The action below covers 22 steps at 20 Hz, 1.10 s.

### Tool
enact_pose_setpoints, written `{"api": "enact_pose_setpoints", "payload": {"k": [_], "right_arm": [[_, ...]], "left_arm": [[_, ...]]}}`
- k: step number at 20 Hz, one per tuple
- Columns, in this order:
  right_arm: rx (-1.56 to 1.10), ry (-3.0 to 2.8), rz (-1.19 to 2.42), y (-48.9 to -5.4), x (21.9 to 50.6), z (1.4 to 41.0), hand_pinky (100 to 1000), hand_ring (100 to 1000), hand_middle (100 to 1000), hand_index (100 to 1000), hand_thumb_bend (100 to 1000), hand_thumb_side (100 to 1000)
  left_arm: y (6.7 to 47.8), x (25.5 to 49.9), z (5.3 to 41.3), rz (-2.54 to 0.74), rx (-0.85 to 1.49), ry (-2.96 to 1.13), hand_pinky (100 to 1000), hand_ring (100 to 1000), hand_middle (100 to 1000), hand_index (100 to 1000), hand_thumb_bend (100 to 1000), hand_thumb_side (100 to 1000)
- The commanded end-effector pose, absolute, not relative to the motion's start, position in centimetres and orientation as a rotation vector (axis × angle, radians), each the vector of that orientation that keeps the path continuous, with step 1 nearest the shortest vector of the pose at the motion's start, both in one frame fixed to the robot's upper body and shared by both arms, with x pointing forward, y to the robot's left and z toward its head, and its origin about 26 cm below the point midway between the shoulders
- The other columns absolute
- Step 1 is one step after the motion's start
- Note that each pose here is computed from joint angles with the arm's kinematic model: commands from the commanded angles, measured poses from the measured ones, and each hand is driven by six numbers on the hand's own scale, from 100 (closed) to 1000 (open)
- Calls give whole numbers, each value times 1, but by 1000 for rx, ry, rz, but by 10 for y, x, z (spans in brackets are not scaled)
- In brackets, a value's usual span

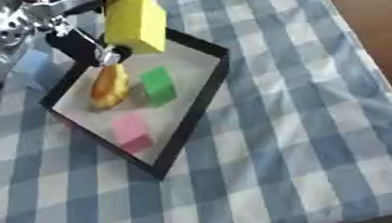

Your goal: Pick up objects on the table and place them in the box.

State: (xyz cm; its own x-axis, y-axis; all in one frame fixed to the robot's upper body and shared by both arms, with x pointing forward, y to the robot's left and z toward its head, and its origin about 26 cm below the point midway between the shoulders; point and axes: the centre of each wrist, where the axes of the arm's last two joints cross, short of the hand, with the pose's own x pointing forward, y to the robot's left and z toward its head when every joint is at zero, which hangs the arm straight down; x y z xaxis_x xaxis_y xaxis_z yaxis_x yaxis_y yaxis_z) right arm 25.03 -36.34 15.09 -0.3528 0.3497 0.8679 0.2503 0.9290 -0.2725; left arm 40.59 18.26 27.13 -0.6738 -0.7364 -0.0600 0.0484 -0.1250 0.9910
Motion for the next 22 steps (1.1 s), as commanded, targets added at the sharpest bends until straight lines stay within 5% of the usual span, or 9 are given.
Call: {"api": "enact_pose_setpoints", "payload": {"k": [1,7,9,10,11,14,16,19,22], "right_arm": [[-439,-1981,144,-364,250,161,878,817,615,798,100,723],[-441,-1974,141,-363,250,160,878,817,615,798,100,727],[-444,-1970,140,-363,249,159,878,817,615,798,100,728],[-444,-1968,140,-363,249,158,878,817,615,798,100,729],[-446,-1966,139,-363,249,158,878,817,615,798,100,729],[-451,-1960,136,-363,248,156,878,817,615,798,100,732],[-454,-1955,134,-363,248,156,878,817,614,797,100,733],[-455,-1950,132,-363,248,155,878,817,614,797,100,735],[-458,-1946,129,-364,247,154,878,817,614,797,100,735]], "left_arm": [[184,419,265,-1891,833,-1557,629,586,507,611,195,100],[192,434,244,-1936,892,-1468,668,635,556,680,245,100],[194,437,240,-1941,880,-1436,711,694,612,747,264,100],[196,438,238,-1945,870,-1415,799,792,732,852,307,106],[196,439,237,-1950,861,-1398,830,825,772,881,334,170],[196,437,244,-1931,856,-1419,908,893,845,942,510,564],[196,433,255,-1900,877,-1462,926,903,848,951,591,652],[196,427,269,-1841,912,-1521,925,903,848,954,548,617],[195,420,282,-1770,945,-1594,904,885,830,945,385,432]]}}
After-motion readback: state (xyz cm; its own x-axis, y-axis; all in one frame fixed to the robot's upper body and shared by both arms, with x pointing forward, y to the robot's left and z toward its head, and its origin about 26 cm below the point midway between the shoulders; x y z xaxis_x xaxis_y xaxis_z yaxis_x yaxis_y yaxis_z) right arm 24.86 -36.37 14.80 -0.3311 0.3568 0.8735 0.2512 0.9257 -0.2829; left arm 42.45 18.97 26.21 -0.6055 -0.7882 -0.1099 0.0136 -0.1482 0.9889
